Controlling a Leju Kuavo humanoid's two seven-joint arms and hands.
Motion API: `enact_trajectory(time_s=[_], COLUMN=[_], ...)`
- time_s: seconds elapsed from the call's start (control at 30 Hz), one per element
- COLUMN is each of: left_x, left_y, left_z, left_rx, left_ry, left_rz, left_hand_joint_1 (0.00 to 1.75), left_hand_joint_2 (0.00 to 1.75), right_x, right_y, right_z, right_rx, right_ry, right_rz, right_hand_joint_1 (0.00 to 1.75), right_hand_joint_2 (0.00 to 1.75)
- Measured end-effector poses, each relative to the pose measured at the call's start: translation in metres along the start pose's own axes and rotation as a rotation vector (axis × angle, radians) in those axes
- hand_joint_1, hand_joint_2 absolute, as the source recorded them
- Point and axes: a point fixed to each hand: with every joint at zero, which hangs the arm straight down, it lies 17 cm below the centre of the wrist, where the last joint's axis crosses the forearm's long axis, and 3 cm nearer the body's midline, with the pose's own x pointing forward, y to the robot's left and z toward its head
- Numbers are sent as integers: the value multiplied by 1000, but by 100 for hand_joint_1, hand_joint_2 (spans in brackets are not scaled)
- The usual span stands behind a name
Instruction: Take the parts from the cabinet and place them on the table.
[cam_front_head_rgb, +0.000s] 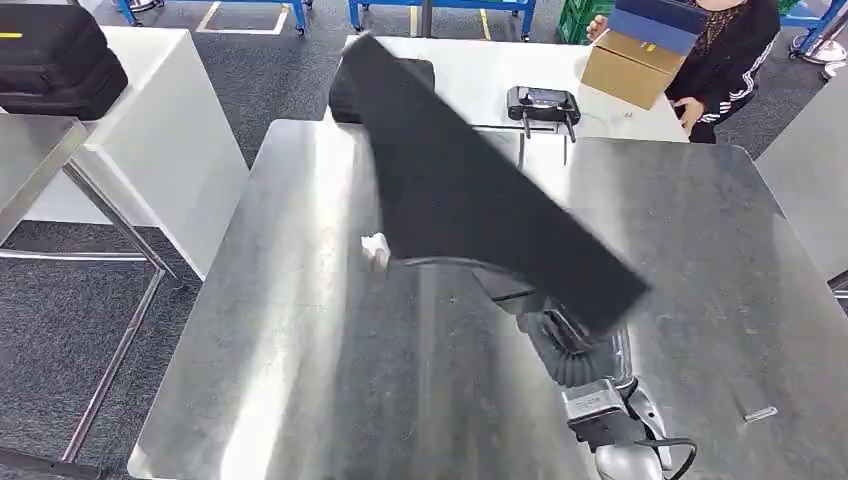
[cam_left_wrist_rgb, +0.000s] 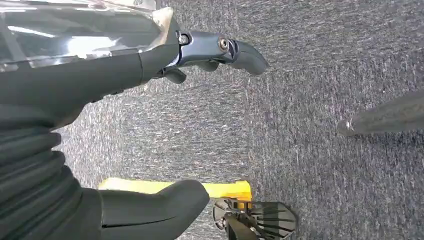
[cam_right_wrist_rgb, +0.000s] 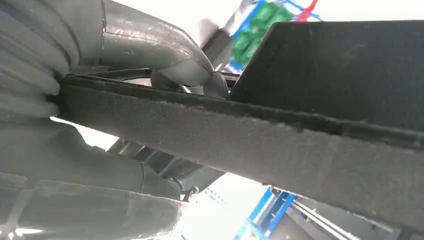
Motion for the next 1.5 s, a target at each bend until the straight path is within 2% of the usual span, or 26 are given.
enact_trajectory(time_s=[0.13,0.23,0.27,0.3,0.37,0.7,1.0,1.27,1.5], left_x=[1,5,6,7,11,10,9,10,12], left_y=[-3,-5,-5,-6,-7,-7,-6,-6,-5], left_z=[0,-1,-1,-1,-2,-2,-3,-3,-3], left_rx=[-12,-25,-29,-31,-38,-49,-49,-54,-47], left_ry=[-2,-10,-10,-12,-17,-14,-10,-12,-22], left_rz=[-8,-17,-17,-16,-17,-26,-27,-21,-2], left_hand_joint_1=[0,0,0,0,0,0,0,0,0], left_hand_joint_2=[175,175,175,175,175,175,175,175,175], right_x=[-11,-35,-52,-66,-96,-172,-199,-239,-266], right_y=[7,16,22,22,21,3,-10,-59,-81], right_z=[-12,-27,-32,-41,-52,-65,-63,-54,-43], right_rx=[38,78,104,117,146,224,256,210,257], right_ry=[-39,-68,-78,-81,-55,83,138,289,373], right_rz=[226,498,636,712,782,908,940,950,1070], right_hand_joint_1=[175,175,175,175,175,175,175,175,175], right_hand_joint_2=[175,175,175,175,175,175,175,175,175])
